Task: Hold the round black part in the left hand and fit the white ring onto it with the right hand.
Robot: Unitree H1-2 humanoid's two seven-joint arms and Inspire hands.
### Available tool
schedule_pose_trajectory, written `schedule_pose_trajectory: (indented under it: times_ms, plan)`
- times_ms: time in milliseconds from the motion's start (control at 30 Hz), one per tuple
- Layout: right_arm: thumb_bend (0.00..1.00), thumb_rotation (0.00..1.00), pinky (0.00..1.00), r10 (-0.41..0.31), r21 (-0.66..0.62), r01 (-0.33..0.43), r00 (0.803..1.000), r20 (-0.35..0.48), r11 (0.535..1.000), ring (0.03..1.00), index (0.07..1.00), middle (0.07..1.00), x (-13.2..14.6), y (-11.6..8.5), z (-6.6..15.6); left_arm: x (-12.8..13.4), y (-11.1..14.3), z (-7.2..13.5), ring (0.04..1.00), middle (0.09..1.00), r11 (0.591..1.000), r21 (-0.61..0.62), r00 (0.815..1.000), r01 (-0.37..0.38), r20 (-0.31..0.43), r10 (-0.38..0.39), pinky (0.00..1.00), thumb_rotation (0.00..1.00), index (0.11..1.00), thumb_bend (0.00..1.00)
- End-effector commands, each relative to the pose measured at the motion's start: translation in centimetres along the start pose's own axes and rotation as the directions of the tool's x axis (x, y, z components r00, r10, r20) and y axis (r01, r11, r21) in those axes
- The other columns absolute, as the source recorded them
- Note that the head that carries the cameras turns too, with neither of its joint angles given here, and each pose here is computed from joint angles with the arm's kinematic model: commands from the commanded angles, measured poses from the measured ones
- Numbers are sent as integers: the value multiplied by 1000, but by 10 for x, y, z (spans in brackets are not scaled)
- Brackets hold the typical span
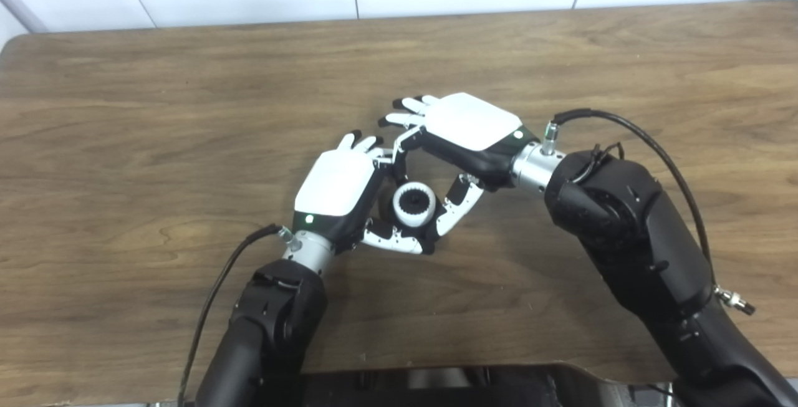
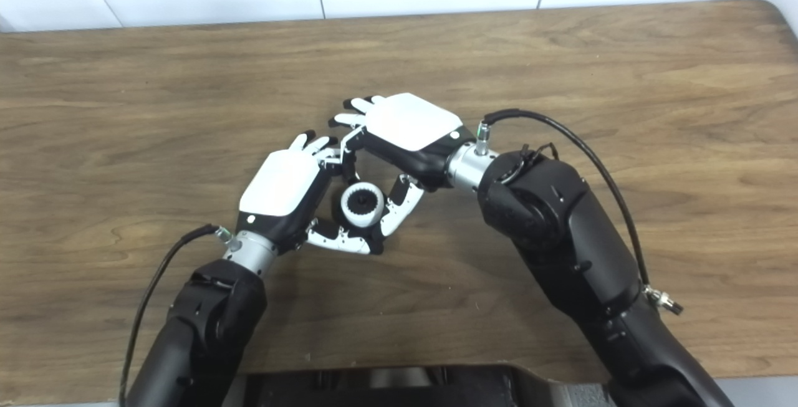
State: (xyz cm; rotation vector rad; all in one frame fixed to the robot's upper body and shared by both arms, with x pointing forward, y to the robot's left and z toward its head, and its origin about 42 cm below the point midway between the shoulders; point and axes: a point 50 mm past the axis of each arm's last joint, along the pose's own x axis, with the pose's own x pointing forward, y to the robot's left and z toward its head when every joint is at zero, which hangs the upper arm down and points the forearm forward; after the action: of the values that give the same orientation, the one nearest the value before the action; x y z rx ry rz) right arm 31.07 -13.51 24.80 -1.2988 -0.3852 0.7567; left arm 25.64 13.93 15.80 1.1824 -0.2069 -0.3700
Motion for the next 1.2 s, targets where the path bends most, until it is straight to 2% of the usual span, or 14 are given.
schedule_pose_trajectory:
  times_ms: [0, 333, 467, 733, 967, 1000, 1033, 1167]
  plan:
    - [1000, 281, 1000, -96, -32, 96, 995, 25, 995, 1000, 660, 936, -4, -28, 4, 4, 6, 3, 924, 805, 999, 19, 999, -35, 13, 35, 1000, 55, 486, 523]
    - [1000, 293, 1000, -166, -10, 166, 986, -30, 986, 1000, 664, 939, -21, -51, -7, 2, 4, -1, 927, 796, 999, 14, 999, -32, 9, 32, 1000, 55, 486, 523]
    - [1000, 300, 1000, -174, -11, 173, 983, -53, 985, 1000, 684, 942, -28, -56, -10, 1, 4, -2, 927, 797, 1000, 9, 1000, -29, 3, 29, 1000, 54, 486, 522]
    - [1000, 310, 1000, -169, -19, 168, 982, -81, 986, 1000, 708, 941, -35, -54, -15, -2, 6, -4, 926, 803, 1000, 2, 1000, -22, -4, 22, 1000, 56, 488, 522]
    - [1000, 305, 1000, -163, -10, 163, 982, -91, 987, 1000, 723, 940, -36, -49, -12, -6, 11, -6, 936, 816, 1000, 1, 1000, 14, -13, -14, 1000, 70, 497, 522]
    - [1000, 303, 998, -166, -5, 166, 982, -91, 986, 1000, 723, 939, -35, -48, -12, -6, 12, -7, 935, 820, 1000, 0, 1000, 18, -15, -18, 1000, 127, 617, 705]
    - [1000, 299, 998, -167, -1, 168, 982, -91, 986, 1000, 723, 938, -35, -48, -12, -7, 13, -7, 935, 824, 1000, 0, 1000, 22, -17, -22, 1000, 158, 675, 777]
    - [1000, 295, 1000, -165, 5, 166, 981, -98, 986, 1000, 727, 938, -35, -45, -13, -8, 16, -8, 937, 847, 999, -1, 999, 32, -30, -32, 1000, 267, 814, 886]
